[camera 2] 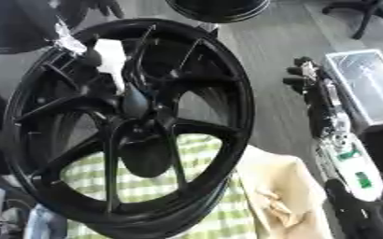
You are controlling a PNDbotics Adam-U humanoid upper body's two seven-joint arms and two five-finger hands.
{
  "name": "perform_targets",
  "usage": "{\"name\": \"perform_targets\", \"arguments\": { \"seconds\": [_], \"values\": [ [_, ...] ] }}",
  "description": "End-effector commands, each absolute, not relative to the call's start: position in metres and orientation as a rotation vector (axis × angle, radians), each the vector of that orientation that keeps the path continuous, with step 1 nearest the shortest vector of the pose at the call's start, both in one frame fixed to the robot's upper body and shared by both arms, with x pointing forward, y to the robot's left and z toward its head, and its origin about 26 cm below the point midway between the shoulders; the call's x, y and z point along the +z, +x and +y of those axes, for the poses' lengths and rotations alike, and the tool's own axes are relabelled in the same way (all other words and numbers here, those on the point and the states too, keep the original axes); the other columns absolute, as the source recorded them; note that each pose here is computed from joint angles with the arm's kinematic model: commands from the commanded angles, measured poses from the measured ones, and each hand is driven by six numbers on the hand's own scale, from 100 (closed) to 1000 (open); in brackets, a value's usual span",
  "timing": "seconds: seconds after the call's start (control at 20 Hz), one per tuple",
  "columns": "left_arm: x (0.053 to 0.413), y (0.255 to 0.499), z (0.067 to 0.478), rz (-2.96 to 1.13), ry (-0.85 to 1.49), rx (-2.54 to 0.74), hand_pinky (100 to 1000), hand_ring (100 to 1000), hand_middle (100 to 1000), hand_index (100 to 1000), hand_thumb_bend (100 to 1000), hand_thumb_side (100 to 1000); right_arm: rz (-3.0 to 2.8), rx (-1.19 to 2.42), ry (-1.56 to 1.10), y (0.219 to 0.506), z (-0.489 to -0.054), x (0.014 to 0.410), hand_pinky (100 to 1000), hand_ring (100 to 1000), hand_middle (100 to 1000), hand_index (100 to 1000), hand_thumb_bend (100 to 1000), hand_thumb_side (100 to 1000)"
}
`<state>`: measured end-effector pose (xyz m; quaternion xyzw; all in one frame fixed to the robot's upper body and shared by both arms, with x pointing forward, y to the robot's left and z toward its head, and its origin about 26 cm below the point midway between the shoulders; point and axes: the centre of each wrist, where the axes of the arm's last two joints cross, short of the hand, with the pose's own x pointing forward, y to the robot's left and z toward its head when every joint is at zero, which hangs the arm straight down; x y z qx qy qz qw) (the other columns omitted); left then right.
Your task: Pull the pin out of the wheel hub.
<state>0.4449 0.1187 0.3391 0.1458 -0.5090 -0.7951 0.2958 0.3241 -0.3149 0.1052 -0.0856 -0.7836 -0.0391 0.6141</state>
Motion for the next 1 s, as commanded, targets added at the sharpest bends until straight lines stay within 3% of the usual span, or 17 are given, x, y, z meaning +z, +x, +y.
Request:
{"name": "perform_targets", "arguments": {
  "seconds": [0.05, 0.7, 1.0],
  "values": [
    [0.347, 0.45, 0.122, -1.361, 0.414, -2.122, 922, 876, 822, 856, 633, 522, -1.822, -0.076, -0.218, 0.326, -0.319, 0.114, 906, 724, 705, 808, 100, 782],
    [0.347, 0.459, 0.129, -1.366, 0.451, -2.102, 966, 917, 856, 872, 659, 439, -1.815, -0.081, -0.207, 0.328, -0.316, 0.113, 904, 718, 697, 805, 100, 791],
    [0.348, 0.462, 0.132, -1.366, 0.456, -2.08, 960, 914, 858, 877, 625, 432, -1.813, -0.081, -0.204, 0.328, -0.315, 0.114, 903, 718, 695, 804, 100, 794]
  ]
}}
